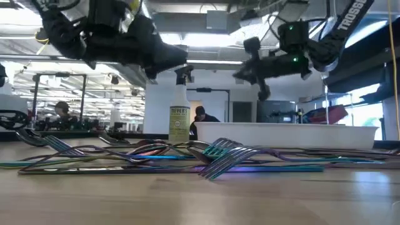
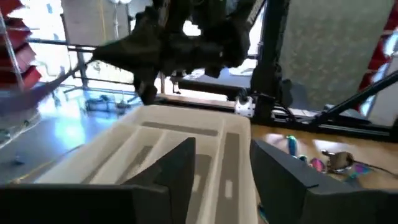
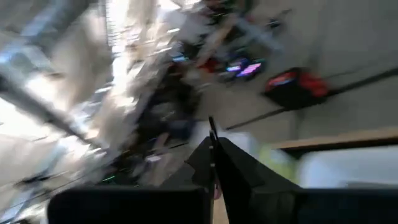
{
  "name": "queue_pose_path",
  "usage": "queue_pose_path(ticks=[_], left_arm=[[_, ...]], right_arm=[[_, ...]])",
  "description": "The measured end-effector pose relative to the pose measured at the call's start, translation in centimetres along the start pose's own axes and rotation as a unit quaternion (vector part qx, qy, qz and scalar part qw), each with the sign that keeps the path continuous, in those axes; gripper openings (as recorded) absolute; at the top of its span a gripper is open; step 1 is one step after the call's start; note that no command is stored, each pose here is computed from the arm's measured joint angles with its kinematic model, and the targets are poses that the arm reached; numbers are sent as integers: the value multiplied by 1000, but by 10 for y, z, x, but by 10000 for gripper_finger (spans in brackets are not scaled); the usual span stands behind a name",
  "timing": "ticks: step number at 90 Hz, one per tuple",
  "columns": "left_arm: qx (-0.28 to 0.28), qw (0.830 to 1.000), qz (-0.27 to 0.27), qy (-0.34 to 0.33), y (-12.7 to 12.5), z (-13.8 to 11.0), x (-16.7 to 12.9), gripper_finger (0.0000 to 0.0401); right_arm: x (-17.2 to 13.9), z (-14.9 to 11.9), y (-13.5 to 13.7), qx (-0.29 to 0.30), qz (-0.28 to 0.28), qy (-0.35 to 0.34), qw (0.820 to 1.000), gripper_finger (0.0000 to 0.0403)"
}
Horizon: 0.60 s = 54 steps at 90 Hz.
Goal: Sort silverware
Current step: Put the blue fork on the white silverware tray
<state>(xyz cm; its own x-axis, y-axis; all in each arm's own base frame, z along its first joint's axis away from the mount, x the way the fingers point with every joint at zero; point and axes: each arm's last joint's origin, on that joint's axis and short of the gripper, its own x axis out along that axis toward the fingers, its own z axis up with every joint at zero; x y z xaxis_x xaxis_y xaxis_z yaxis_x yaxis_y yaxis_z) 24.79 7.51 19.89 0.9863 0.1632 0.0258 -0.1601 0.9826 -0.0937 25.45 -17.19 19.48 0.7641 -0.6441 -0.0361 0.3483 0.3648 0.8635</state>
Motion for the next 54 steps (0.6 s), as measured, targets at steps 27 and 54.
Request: queue_pose_path(ticks=[27, 54], left_arm=[[-22, 998, -46, 28, -8, -7, -1, 138], [-22, 997, -68, 32, -12, -8, -1, 138]], right_arm=[[-5, -11, -19, -48, -161, -53, 984, 0], [-9, -14, -31, -87, -243, -59, 964, 0]])
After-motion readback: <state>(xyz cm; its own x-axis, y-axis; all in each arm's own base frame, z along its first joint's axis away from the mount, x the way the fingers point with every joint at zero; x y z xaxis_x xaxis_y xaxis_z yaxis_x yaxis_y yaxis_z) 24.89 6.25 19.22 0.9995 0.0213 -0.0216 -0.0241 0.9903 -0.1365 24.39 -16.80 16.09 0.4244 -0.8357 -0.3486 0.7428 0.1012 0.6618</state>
